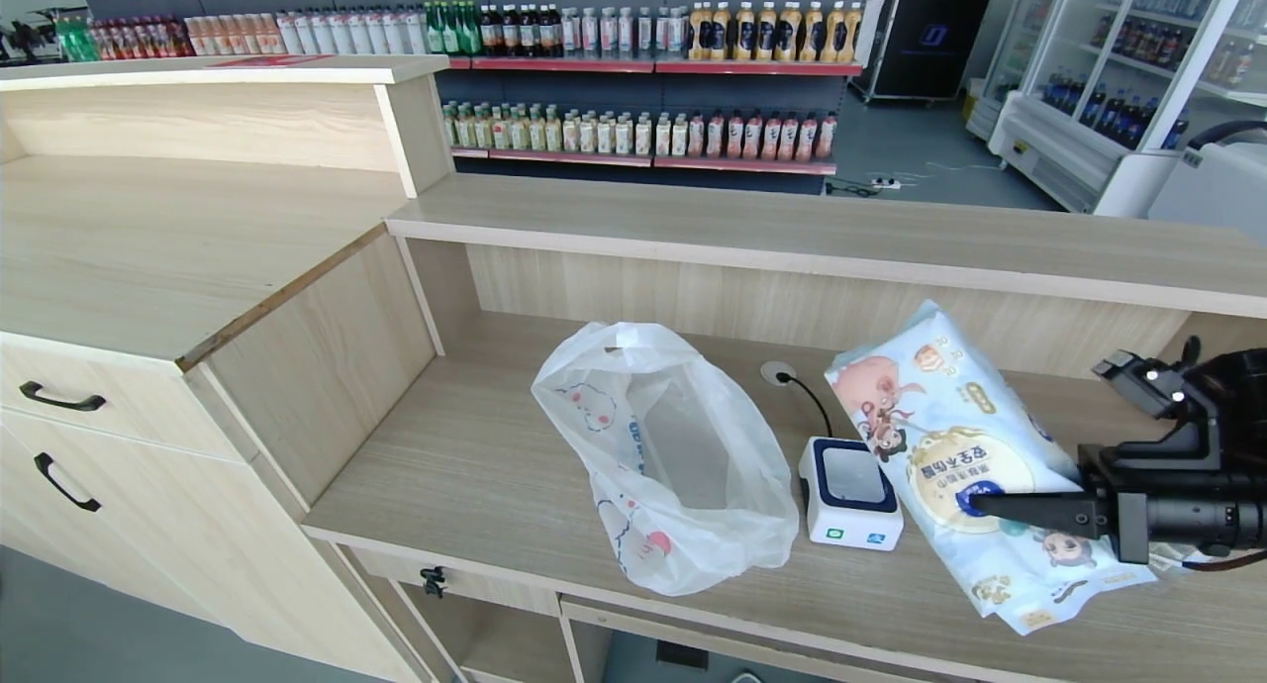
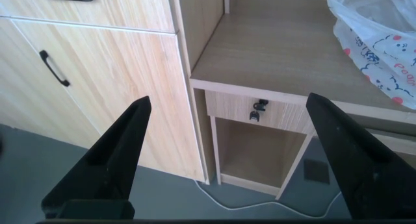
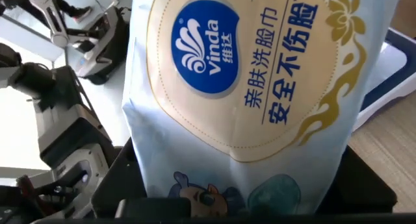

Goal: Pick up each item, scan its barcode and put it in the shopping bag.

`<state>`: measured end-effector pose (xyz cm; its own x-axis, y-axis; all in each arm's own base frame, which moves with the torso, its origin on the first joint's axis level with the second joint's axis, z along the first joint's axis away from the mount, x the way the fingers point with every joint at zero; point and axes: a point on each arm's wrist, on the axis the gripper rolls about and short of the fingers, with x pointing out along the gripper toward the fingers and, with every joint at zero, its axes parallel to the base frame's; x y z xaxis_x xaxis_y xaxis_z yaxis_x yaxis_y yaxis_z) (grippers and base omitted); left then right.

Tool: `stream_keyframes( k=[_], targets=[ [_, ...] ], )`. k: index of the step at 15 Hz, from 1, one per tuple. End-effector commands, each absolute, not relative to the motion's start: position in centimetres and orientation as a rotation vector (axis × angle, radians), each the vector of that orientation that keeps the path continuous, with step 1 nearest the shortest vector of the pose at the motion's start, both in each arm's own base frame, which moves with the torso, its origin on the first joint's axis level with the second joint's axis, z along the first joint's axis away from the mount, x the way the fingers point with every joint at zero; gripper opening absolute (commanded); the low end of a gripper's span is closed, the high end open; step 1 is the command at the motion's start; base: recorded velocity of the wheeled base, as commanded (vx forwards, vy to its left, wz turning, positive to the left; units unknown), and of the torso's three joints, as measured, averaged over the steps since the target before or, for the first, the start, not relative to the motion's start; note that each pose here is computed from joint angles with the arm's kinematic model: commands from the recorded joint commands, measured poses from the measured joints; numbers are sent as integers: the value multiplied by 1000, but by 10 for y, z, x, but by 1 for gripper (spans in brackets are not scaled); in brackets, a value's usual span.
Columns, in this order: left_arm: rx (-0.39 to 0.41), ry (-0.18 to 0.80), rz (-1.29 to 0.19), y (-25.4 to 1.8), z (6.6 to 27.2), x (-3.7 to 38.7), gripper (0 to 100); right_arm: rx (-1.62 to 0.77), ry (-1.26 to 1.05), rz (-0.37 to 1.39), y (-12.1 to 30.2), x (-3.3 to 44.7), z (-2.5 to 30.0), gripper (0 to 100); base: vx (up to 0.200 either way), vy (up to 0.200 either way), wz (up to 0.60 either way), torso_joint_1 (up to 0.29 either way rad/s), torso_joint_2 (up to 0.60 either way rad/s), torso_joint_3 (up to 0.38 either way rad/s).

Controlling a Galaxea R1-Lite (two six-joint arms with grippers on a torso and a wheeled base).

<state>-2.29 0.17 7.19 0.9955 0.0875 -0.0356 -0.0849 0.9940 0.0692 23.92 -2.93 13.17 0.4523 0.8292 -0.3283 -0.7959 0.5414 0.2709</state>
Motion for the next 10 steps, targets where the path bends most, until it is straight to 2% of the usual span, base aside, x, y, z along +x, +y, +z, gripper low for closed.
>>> stream_keyframes(
  k=[1, 7, 10],
  targets=[
    [67, 38, 88, 2, 72, -23, 100, -55, 338, 981, -27, 212, 158, 0, 0, 0, 0, 0, 0, 0],
    [67, 38, 86, 2, 72, -23, 100, 61, 454, 918, -13, 213, 167, 0, 0, 0, 0, 0, 0, 0],
    [67, 38, 88, 2, 72, -23, 100, 28, 550, 671, 13, 217, 182, 0, 0, 0, 0, 0, 0, 0]
  ],
)
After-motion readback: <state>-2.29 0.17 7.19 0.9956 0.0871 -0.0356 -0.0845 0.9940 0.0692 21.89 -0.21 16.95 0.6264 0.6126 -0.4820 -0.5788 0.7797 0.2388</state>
